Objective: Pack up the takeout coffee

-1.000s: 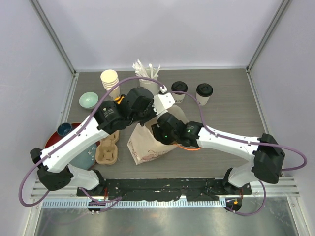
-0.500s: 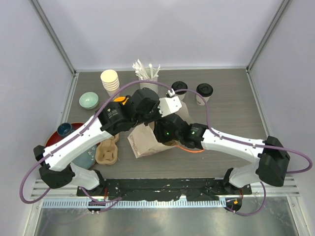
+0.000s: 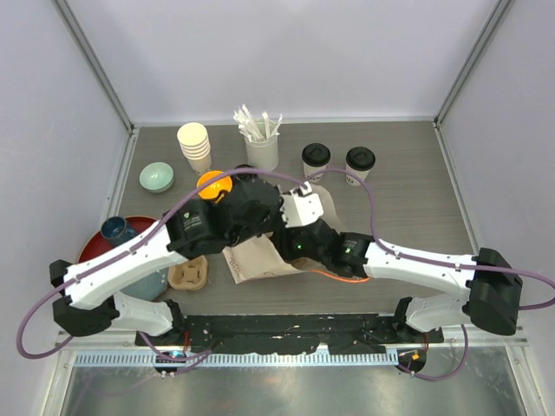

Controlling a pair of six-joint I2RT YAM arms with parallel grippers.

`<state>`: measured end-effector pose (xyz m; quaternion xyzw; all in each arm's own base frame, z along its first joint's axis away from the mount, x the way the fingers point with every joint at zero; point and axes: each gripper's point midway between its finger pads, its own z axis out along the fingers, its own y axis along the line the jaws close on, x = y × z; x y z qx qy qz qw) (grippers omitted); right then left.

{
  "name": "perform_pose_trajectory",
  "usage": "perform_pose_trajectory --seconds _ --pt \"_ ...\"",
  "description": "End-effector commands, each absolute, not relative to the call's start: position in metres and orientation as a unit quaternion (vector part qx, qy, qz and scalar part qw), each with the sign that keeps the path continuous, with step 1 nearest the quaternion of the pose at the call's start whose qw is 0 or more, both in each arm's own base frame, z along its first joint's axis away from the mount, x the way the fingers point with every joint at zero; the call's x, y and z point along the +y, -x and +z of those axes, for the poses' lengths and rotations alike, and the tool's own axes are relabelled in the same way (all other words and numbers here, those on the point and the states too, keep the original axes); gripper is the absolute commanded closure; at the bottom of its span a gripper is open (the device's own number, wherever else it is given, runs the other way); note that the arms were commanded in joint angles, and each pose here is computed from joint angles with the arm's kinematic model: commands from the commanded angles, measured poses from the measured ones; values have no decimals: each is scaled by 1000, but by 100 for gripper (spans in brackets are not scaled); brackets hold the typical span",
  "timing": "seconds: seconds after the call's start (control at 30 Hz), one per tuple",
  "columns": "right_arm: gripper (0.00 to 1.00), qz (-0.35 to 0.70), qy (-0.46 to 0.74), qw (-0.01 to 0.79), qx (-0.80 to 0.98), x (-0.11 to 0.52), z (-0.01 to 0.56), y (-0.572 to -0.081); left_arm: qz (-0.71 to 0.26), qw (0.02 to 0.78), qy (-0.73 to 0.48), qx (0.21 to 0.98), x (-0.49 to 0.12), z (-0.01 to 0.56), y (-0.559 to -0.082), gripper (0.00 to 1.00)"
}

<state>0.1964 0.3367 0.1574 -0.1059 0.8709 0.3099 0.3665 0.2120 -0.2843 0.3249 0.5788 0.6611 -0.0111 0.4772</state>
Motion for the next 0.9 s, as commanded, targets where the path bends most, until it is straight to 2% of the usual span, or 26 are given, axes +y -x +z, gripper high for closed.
perform_pose_trajectory --seconds 0.0,0.1,0.17,0.5,0.7,0.87 --pt "65 293 81 405 862 334 156 -201 -22 567 -561 603 -272 376 -185 100" --pt "64 250 153 455 841 341 166 -193 -28 568 -561 602 -262 368 -174 100" --pt "61 252 173 445 842 345 161 -189 -15 570 -556 605 -256 357 -177 100" --pt "59 134 191 380 895 321 109 -183 -17 558 -466 687 -243 341 -203 100" --pt "59 222 238 445 834 348 154 -168 -16 510 -468 722 -238 295 -203 100" --pt "58 250 256 472 806 343 162 -165 -9 488 -456 744 -224 281 -213 100"
